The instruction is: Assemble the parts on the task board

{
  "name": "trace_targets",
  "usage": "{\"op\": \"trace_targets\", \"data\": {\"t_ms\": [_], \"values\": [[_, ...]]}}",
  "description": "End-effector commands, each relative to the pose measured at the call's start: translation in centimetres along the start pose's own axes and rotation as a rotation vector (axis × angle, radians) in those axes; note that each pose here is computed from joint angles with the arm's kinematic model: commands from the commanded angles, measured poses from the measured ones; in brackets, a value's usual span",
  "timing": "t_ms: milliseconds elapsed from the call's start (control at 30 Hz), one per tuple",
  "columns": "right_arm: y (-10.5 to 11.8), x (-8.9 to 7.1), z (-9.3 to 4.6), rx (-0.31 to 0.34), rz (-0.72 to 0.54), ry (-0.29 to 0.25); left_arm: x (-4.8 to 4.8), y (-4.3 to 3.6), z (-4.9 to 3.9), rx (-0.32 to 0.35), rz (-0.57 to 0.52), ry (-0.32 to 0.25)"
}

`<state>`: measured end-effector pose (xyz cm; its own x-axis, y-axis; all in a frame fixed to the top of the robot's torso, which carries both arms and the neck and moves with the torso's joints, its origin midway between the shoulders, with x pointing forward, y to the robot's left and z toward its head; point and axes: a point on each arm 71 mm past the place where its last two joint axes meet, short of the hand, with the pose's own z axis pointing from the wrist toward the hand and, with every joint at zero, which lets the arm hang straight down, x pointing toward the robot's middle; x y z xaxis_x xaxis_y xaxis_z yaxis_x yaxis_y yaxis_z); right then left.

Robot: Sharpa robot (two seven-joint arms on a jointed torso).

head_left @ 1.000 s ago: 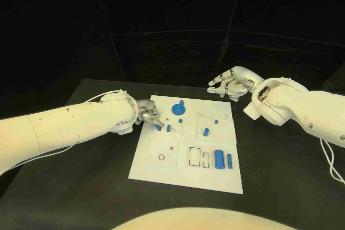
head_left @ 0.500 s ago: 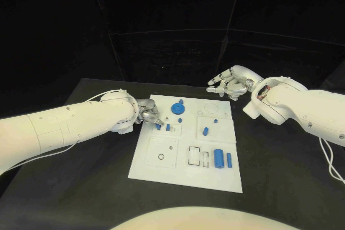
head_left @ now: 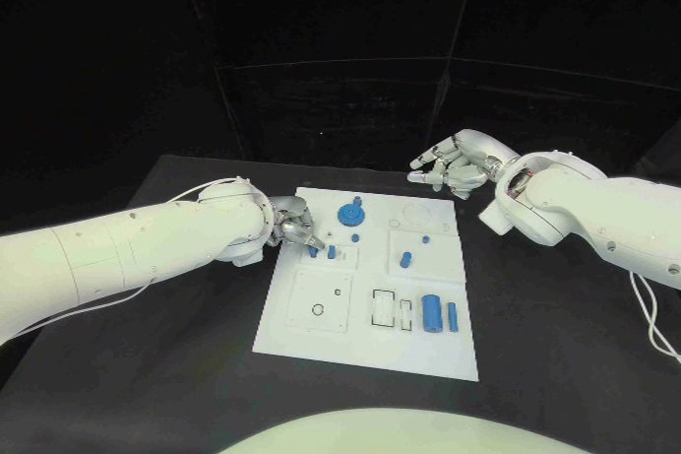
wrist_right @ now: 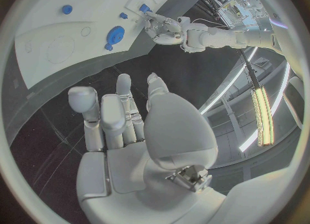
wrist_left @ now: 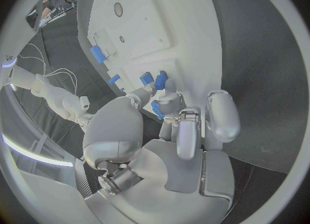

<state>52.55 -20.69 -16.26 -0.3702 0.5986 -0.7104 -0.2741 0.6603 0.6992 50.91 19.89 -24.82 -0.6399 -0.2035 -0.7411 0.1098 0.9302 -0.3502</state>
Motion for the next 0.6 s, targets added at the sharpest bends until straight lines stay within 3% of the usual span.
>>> {"op": "trace_targets", "data": {"t_ms": [33,600], "values": [[0.13,-0.02,0.06,-0.006,-0.001,0.006,0.04,-0.18,-0.07,0.009,-0.003,0.009],[0.04,-0.08,0.03,-0.002,-0.001,0.004,0.05,-0.08,-0.12,0.007,-0.003,0.011]]}}
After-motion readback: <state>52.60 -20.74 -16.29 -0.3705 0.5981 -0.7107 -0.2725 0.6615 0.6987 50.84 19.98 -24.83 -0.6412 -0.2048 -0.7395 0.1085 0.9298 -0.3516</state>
